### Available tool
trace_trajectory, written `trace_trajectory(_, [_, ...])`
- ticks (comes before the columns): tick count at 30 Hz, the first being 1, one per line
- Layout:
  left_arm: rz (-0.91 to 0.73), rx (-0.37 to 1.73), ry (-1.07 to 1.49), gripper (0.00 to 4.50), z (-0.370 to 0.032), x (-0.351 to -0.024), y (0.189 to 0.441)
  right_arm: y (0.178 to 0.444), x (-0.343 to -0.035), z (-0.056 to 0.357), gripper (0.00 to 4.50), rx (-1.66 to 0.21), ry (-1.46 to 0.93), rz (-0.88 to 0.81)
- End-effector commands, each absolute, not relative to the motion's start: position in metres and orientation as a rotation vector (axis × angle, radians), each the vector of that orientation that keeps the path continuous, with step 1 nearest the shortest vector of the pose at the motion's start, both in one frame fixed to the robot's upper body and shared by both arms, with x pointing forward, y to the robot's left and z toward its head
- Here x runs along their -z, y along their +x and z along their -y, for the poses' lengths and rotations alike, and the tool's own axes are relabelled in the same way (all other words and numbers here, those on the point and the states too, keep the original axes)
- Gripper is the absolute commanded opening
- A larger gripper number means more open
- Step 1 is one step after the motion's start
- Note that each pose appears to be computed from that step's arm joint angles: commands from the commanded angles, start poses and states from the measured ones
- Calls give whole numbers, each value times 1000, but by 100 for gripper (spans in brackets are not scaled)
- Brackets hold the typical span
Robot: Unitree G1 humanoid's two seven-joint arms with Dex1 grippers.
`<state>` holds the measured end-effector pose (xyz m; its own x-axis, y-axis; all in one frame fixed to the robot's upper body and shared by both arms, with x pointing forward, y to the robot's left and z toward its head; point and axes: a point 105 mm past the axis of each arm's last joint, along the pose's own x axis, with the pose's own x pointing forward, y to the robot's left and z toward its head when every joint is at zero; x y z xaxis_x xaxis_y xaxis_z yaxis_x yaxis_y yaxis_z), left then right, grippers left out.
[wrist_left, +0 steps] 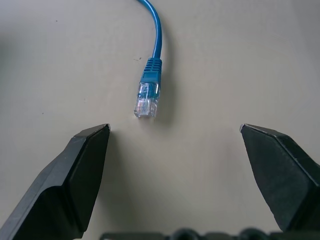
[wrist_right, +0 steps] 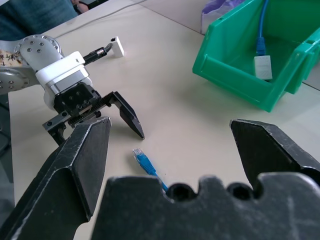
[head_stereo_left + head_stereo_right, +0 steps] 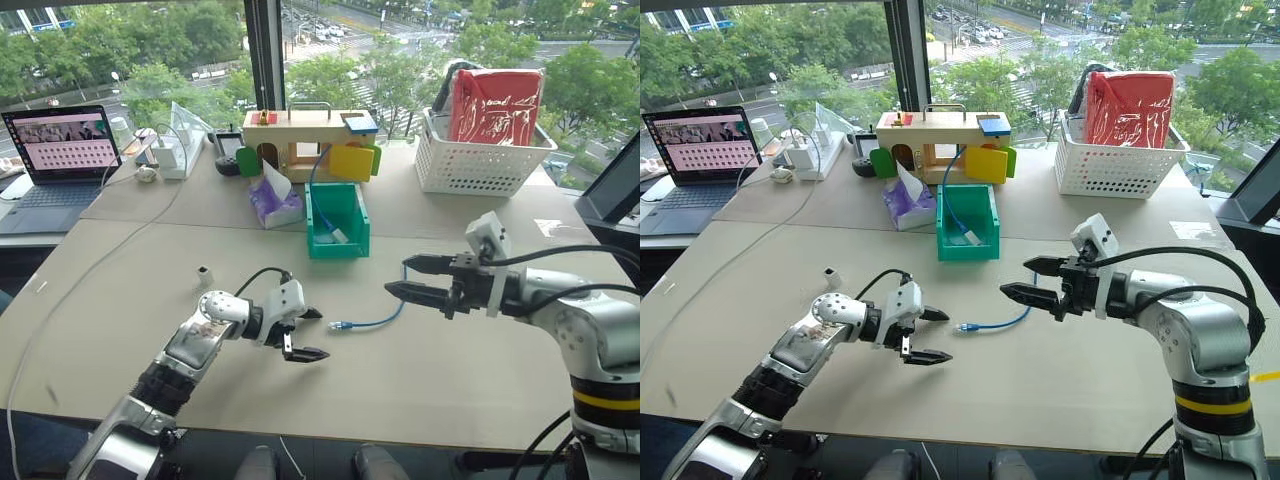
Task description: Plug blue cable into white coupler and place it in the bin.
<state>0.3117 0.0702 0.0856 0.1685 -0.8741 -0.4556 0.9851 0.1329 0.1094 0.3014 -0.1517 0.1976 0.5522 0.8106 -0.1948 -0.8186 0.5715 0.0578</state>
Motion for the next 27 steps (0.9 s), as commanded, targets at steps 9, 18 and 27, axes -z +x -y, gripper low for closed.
trace_trajectory(9, [-267,1393,507,450,-52,-80,328,293,-209,167,441,-871,-77,-170])
trace_trajectory(18, [-284,1410,521,232,-50,-69,330,288,-208,179,450,-812,-111,-187])
trace_trajectory(27, [-255,1477,497,9,-27,-74,321,211,-168,169,450,-895,202,-421])
